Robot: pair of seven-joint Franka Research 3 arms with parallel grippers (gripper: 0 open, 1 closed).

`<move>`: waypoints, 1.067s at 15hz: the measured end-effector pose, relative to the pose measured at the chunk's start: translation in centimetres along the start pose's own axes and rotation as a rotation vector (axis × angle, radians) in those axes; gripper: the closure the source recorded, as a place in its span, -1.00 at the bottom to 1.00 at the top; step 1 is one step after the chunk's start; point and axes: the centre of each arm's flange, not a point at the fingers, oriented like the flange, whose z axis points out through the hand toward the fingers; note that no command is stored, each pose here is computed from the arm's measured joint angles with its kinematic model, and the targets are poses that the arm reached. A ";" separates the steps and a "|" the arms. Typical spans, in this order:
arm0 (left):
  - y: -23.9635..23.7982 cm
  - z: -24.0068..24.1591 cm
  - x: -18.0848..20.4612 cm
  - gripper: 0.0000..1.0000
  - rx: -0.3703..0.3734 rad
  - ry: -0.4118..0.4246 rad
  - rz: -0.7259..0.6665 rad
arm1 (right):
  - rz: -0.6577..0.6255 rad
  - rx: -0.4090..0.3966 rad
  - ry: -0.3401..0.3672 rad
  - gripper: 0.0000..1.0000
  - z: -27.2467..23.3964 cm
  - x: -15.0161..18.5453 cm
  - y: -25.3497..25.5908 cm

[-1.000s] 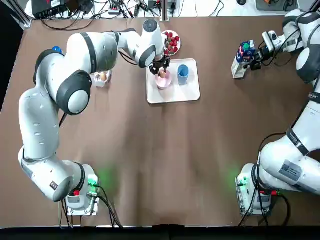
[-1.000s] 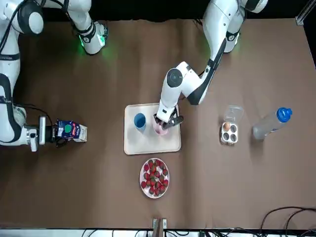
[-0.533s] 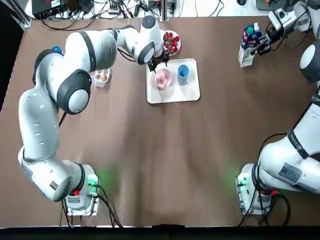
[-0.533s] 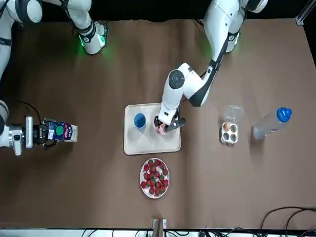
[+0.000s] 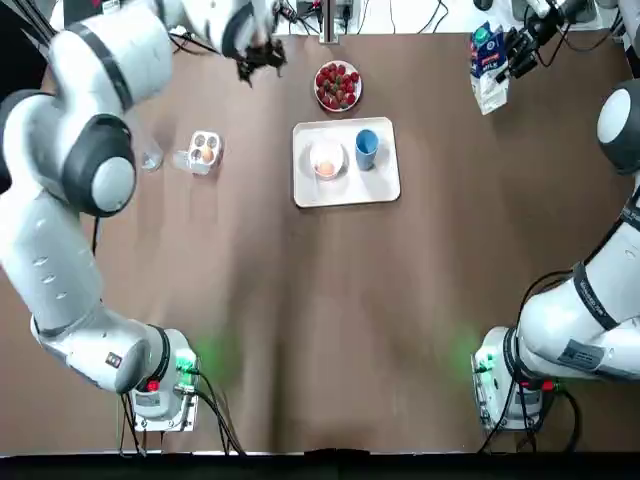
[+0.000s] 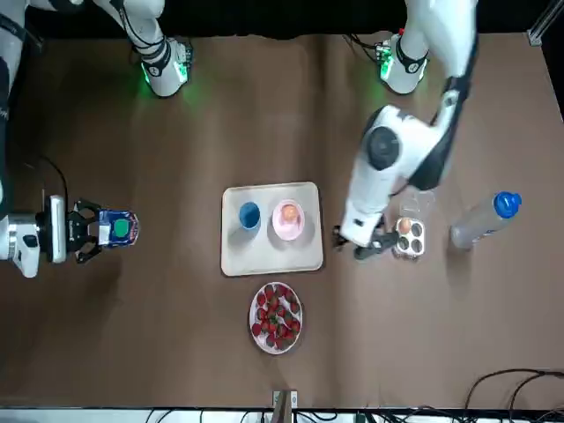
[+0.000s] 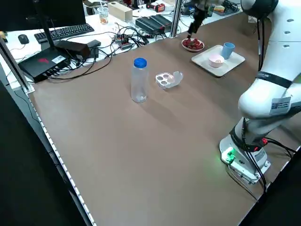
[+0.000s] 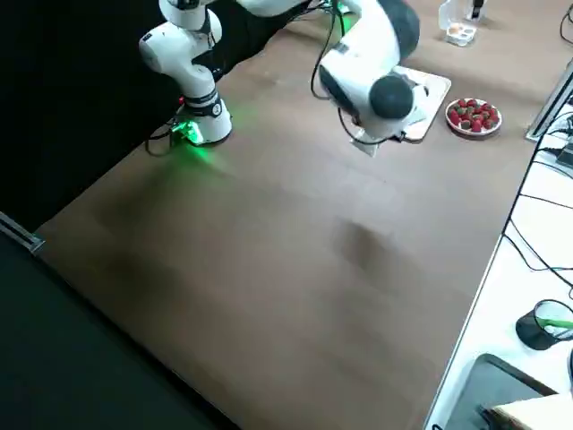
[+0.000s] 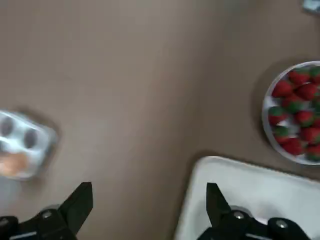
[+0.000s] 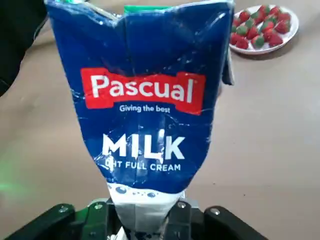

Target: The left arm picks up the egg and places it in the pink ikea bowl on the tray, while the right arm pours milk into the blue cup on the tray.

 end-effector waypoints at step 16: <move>-22.7 -22.2 5.2 -1.00 -0.073 -0.153 0.391 | 0.180 -0.004 -0.427 0.25 10.6 22.3 -1.5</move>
